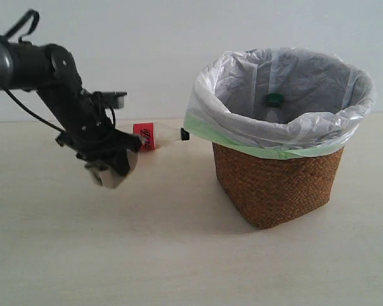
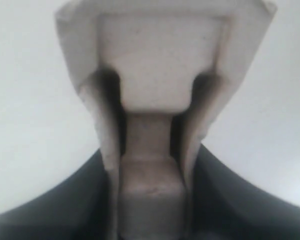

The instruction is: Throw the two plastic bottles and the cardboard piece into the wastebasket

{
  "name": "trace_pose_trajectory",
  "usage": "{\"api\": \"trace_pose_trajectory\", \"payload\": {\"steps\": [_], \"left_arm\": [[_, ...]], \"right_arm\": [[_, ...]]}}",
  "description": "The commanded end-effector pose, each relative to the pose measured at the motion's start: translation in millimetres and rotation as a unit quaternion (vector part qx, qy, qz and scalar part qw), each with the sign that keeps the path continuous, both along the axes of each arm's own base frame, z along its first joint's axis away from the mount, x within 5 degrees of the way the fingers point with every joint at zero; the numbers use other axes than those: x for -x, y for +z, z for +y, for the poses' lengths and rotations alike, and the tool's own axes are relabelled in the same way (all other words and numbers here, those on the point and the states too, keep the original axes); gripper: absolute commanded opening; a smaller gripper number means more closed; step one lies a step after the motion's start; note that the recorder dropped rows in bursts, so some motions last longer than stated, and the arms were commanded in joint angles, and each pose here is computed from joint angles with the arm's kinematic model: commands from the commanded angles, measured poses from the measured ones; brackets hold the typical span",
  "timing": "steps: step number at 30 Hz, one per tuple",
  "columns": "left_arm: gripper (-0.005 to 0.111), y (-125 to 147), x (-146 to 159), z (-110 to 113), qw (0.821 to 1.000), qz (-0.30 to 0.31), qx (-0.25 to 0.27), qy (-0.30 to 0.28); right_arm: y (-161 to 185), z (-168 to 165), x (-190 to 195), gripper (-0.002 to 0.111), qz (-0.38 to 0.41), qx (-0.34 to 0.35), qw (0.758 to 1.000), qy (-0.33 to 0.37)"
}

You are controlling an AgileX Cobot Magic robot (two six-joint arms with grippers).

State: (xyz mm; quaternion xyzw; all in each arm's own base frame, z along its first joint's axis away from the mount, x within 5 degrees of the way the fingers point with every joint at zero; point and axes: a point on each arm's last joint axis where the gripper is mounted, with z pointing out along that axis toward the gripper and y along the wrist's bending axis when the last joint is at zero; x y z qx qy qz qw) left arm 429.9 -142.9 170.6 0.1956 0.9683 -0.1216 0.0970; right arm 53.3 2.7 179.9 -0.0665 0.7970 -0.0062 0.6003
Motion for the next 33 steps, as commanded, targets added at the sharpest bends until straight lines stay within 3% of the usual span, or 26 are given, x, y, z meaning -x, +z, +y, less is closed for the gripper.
{"api": "trace_pose_trajectory", "payload": {"steps": [1, 7, 10, 13, 17, 20, 21, 22, 23, 24, 25, 26, 27, 30, 33], "left_arm": [[0.004, 72, 4, 17, 0.990, -0.126, -0.053, 0.038], [0.004, 160, 23, 47, 0.946, -0.281, -0.123, 0.107], [0.004, 211, 44, 68, 0.904, -0.363, -0.179, 0.137], [0.004, 221, 51, 71, 0.900, -0.371, -0.174, 0.149], [0.004, 200, 43, 61, 0.922, -0.327, -0.136, 0.156], [0.004, 160, 27, 33, 0.957, -0.237, -0.011, 0.167], [0.004, 146, 23, 10, 0.967, -0.191, 0.091, 0.138], [0.004, 145, 24, -8, 0.967, -0.189, 0.151, 0.077], [0.004, 156, 27, -38, 0.938, -0.195, 0.285, 0.003], [0.008, 173, 32, -55, 0.904, -0.215, 0.367, -0.050], [0.021, 199, 42, -77, 0.855, -0.256, 0.440, -0.101], [0.034, 213, 47, -87, 0.835, -0.273, 0.465, -0.111], [0.052, 223, 51, -97, 0.827, -0.290, 0.469, -0.115], [0.105, 226, 61, -123, 0.840, -0.336, 0.406, -0.127], [0.107, 211, 66, -136, 0.868, -0.355, 0.313, -0.152]], "right_arm": [[1, 0, 0, 0.000, -0.005, 0.000, 1.000, -0.003], [1, 0, 0, 0.000, -0.005, 0.000, 1.000, -0.003], [1, 0, 0, 0.000, -0.005, 0.000, 1.000, -0.003], [1, 0, 0, 0.000, -0.005, 0.000, 1.000, -0.003], [1, 0, 0, 0.000, -0.005, 0.000, 1.000, -0.003], [1, 0, 0, 0.000, -0.005, 0.000, 1.000, -0.003], [1, 0, 0, 0.000, -0.005, 0.000, 1.000, -0.003], [1, 0, 0, 0.000, -0.005, 0.000, 1.000, -0.003], [1, 0, 0, 0.000, -0.005, 0.000, 1.000, -0.003], [1, 0, 0, 0.000, -0.005, 0.000, 1.000, -0.003], [1, 0, 0, 0.000, -0.005, 0.000, 1.000, -0.003], [1, 0, 0, 0.000, -0.005, 0.000, 1.000, -0.003], [1, 0, 0, 0.000, -0.005, 0.000, 1.000, -0.003], [1, 0, 0, 0.000, -0.005, 0.000, 1.000, -0.003], [1, 0, 0, 0.000, -0.005, 0.000, 1.000, -0.003]]}}
